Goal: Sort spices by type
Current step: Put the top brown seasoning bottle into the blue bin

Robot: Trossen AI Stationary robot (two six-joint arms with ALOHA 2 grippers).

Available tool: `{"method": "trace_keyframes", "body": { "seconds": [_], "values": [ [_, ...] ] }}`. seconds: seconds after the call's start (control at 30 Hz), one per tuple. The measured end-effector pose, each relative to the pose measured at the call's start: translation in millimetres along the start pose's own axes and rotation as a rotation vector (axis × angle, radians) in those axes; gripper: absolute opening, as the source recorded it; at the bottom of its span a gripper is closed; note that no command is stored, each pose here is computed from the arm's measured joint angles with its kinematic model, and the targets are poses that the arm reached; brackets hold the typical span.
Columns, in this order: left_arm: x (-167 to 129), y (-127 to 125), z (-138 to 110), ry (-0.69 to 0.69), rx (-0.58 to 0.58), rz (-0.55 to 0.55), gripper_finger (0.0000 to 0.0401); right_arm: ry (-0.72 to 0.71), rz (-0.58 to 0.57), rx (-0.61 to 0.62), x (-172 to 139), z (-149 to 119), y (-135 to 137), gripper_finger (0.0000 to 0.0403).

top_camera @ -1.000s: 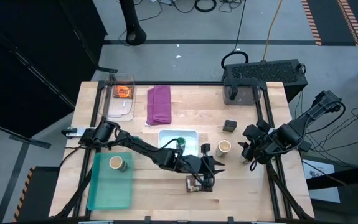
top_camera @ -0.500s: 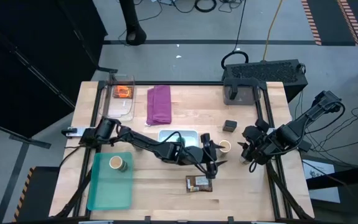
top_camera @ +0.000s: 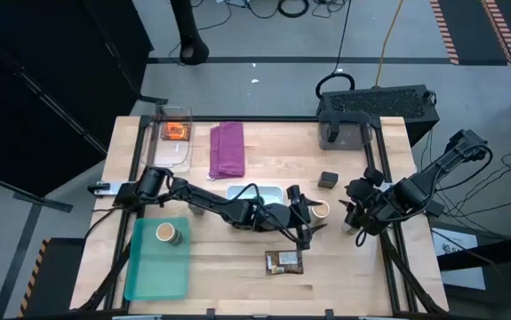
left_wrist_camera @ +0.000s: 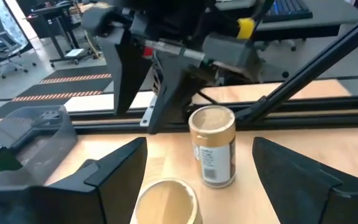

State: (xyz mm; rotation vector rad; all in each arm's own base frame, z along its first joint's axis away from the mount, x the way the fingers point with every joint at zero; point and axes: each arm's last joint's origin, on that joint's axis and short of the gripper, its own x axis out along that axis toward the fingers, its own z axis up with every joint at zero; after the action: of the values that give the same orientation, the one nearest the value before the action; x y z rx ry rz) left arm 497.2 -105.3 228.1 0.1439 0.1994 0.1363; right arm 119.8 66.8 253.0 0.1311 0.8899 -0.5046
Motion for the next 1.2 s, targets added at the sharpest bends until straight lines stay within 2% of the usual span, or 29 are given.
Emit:
{"method": "trace_keyframes", "body": {
  "seconds": [0.2,0.43,0.5,0.63,0.77,0.87,1.2],
  "values": [
    [-1,-2,0,0.005,0.002,-0.006,0.0306,0.002,-0.004,-0.005,0,0,-1,0.0209],
    [3,8,-4,0.035,-0.066,0.031,0.0387,-0.030,0.001,0.014,-3,1,-6,0.0209],
    [4,11,-4,0.032,-0.072,0.039,0.0396,-0.062,-0.006,0.030,-6,3,-10,0.0209],
    [6,17,-3,0.018,-0.130,0.050,0.0386,-0.159,-0.019,0.069,-14,8,-20,0.0209],
    [13,31,-8,0.020,-0.192,-0.002,0.0384,-0.222,-0.014,0.091,-20,9,-28,0.0209],
    [21,37,-18,0.019,-0.196,0.005,0.0384,-0.231,0.000,0.110,-22,9,-31,0.0209],
    [35,32,-48,0.055,-0.178,-0.022,0.0384,-0.238,-0.001,0.105,-22,9,-32,0.0209]
  ]
}}
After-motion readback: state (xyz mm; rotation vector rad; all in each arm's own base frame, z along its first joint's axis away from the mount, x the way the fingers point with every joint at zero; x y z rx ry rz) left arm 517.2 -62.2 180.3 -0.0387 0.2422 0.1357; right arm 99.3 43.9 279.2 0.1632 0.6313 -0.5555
